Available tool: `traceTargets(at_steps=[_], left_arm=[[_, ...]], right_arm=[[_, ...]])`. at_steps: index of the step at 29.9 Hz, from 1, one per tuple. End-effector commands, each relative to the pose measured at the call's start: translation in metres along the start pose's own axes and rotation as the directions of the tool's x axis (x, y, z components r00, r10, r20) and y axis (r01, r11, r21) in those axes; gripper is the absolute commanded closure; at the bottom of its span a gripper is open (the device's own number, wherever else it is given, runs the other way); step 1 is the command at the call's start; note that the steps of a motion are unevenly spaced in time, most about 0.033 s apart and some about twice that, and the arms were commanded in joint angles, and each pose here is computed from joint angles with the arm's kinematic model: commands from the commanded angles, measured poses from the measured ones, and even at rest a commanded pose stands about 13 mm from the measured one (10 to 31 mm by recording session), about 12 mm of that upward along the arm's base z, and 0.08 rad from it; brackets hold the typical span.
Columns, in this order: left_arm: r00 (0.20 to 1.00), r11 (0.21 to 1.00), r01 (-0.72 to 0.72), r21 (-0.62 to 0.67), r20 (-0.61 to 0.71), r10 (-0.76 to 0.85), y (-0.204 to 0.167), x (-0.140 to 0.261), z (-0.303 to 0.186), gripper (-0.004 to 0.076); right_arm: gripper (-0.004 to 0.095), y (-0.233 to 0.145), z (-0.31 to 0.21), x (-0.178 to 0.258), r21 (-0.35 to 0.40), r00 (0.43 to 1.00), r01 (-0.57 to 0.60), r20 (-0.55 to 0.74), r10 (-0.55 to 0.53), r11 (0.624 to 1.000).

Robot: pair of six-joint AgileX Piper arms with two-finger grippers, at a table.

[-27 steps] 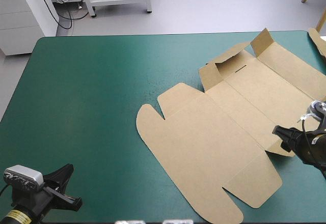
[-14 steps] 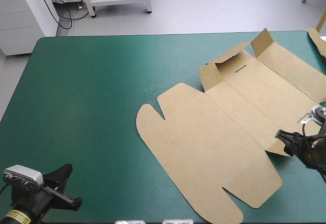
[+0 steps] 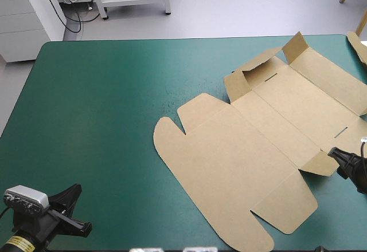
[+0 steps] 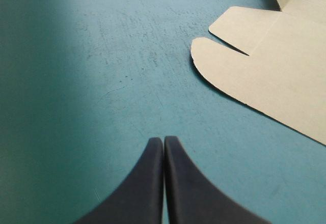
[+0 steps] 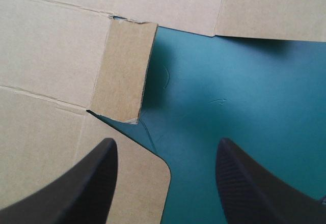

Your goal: Fold the box

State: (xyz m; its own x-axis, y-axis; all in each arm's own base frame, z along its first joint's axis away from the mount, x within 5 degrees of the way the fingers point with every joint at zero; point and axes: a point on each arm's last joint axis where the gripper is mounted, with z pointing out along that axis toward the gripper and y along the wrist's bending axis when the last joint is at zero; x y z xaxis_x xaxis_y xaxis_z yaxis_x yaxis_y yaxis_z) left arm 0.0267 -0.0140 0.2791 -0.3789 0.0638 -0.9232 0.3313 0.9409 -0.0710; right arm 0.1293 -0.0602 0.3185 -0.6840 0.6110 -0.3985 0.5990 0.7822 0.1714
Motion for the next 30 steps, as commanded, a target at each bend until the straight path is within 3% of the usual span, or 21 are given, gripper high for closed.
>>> traceTargets(at_steps=[1,6,18,30], left_arm=[[0.997,1.0,0.005,0.006,0.081,-0.005,-0.001,-0.013,-0.002,0.0732],[0.997,1.0,0.002,0.007,0.081,-0.002,-0.001,-0.013,-0.002,0.0732],[0.997,1.0,0.002,0.007,0.081,-0.002,-0.001,-0.013,-0.002,0.0732],[0.997,1.0,0.002,0.007,0.081,-0.002,-0.001,-0.013,-0.002,0.0732]], right_arm=[[0.0384,-0.009,0.008,-0.009,-0.051,0.999,0.003,0.035,-0.001,0.999],[0.0385,-0.014,0.023,-0.011,-0.104,0.997,0.018,0.074,-0.01,0.994],[0.0384,-0.016,0.033,-0.019,-0.102,0.991,0.039,0.134,-0.025,0.994],[0.0384,-0.017,0.05,-0.015,-0.126,0.996,0.04,0.087,-0.029,0.991]])
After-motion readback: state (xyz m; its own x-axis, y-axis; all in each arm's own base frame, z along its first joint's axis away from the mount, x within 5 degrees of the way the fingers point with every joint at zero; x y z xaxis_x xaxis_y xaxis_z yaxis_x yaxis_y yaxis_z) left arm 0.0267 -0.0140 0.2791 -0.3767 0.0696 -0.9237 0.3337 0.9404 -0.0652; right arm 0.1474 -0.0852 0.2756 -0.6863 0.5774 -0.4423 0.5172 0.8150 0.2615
